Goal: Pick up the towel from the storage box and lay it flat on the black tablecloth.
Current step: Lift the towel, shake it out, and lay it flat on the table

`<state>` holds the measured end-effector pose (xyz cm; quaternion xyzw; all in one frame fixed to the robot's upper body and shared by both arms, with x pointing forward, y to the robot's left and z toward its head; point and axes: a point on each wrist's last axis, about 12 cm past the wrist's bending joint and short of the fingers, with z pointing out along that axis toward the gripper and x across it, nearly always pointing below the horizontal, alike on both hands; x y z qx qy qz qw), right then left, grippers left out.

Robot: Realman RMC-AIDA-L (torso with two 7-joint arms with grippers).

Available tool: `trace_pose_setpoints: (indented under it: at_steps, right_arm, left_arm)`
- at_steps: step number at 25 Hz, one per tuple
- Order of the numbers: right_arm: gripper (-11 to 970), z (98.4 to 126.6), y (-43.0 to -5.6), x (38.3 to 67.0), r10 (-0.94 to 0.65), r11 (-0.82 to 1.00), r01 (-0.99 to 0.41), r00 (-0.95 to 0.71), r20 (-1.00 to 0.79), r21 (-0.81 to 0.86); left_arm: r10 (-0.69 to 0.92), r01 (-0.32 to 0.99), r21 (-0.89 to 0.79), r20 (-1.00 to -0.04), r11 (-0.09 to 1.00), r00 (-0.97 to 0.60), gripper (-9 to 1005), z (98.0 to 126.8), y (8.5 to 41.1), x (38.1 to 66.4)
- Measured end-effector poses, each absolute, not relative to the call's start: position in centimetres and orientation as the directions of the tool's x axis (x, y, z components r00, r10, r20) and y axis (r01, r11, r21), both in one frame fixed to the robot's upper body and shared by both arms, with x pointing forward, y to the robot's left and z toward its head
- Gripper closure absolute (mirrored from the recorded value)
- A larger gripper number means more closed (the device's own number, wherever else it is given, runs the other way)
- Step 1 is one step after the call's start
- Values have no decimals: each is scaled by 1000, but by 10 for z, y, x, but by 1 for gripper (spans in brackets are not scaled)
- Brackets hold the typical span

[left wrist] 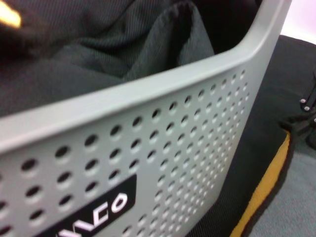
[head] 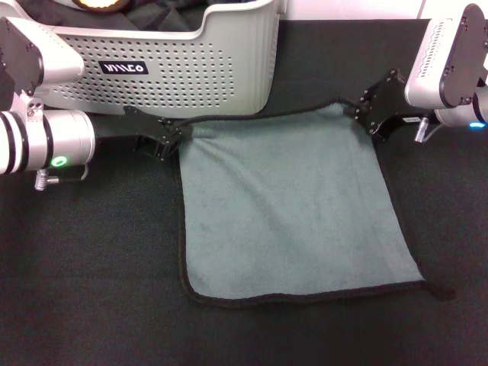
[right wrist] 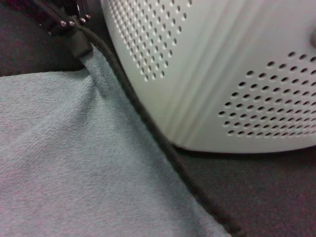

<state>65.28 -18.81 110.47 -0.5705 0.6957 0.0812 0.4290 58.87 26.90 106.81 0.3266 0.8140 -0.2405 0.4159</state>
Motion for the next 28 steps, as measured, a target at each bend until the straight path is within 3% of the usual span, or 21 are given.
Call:
trace_pose_setpoints:
  at_steps: [18,25,28]
  right_arm:
    - [937,1108,-190,659,-717,391,-820,14,-697,-419]
    - [773,1109,-205,652,-724,447,-728,46,-688,-520]
    - [687,1111,-215,651,-718,493,-685,28,-695,-536]
  left_arm:
    - [344,696,-71,-830,715,-439,915,1067,264,603]
    - [332,685,-75,-833,725,-443,881,1067,266,602]
    - [325,690,-83,-838,719,-439,788,1068,269,600]
